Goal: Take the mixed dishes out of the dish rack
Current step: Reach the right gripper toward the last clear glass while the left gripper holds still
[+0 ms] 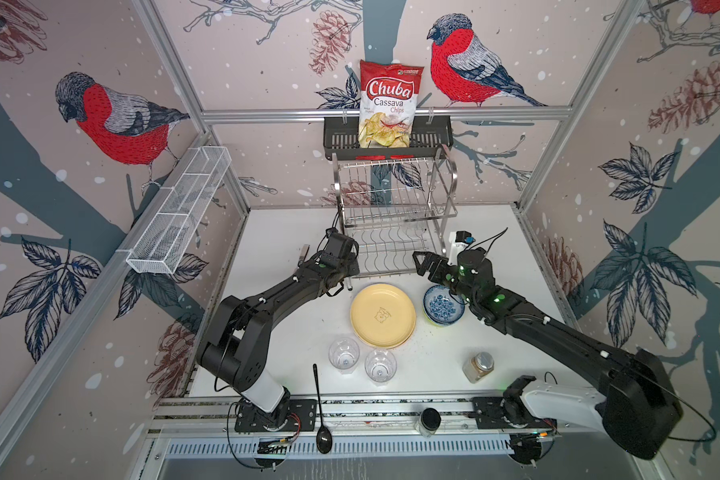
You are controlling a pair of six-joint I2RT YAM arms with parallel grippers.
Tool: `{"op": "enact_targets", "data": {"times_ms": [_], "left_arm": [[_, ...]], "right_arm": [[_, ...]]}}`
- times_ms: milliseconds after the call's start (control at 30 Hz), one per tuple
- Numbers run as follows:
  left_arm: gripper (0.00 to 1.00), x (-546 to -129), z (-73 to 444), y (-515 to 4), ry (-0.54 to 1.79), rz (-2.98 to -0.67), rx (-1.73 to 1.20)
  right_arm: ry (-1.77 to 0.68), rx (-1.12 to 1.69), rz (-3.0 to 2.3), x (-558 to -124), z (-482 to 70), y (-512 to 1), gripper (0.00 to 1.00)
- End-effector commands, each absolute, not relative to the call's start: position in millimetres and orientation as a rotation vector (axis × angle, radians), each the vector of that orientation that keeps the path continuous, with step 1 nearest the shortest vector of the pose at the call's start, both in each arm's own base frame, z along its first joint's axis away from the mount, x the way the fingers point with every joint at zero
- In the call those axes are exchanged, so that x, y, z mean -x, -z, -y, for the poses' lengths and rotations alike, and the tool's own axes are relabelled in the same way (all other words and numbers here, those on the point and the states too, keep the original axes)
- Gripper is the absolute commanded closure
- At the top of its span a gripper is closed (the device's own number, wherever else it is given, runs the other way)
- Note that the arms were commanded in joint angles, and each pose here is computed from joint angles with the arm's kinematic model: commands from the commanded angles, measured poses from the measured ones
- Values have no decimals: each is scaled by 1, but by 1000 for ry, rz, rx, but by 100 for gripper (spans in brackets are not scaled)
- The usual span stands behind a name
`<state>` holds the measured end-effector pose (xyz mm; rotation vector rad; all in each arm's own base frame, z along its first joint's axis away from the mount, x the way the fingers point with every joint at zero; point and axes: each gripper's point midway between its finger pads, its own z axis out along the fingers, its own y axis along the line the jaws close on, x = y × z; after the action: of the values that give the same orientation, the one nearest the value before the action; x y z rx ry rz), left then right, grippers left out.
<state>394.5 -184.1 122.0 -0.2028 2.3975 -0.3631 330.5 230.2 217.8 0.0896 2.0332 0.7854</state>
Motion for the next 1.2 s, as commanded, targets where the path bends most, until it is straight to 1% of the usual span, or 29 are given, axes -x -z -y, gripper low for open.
{"op": "enact_targets", "data": {"times_ms": [0, 33, 67, 200, 333, 567, 867, 1000, 1167], "left_arm": [[95, -387, 190, -124, 416, -2429, 188], [96, -387, 190, -125, 416, -2426, 188], [96, -387, 191, -127, 423, -2424, 184], [96, -385, 193, -131, 444, -2422, 178], [96, -383, 195, -129, 457, -2432, 163], [95, -380, 197, -125, 470, -2446, 146], [95, -377, 200, -122, 489, -2453, 119], [95, -376, 202, -117, 496, -2464, 107], [94, -377, 204, -117, 505, -2465, 103]], "right_arm": [[-775, -32, -2011, -336, -240, -224, 1], [-773, -21, -2002, -336, -241, -228, 1], [-752, -10, -2028, -340, -246, -218, 1], [-717, 14, -2074, -350, -257, -204, 1], [-658, 48, -2087, -364, -267, -199, 1], [-478, 43, -2098, -397, -265, -186, 1], [-416, 34, -2144, -430, -267, -162, 1], [-351, 14, -2170, -444, -259, -151, 1], [-337, -30, -2198, -455, -248, -135, 1]]}}
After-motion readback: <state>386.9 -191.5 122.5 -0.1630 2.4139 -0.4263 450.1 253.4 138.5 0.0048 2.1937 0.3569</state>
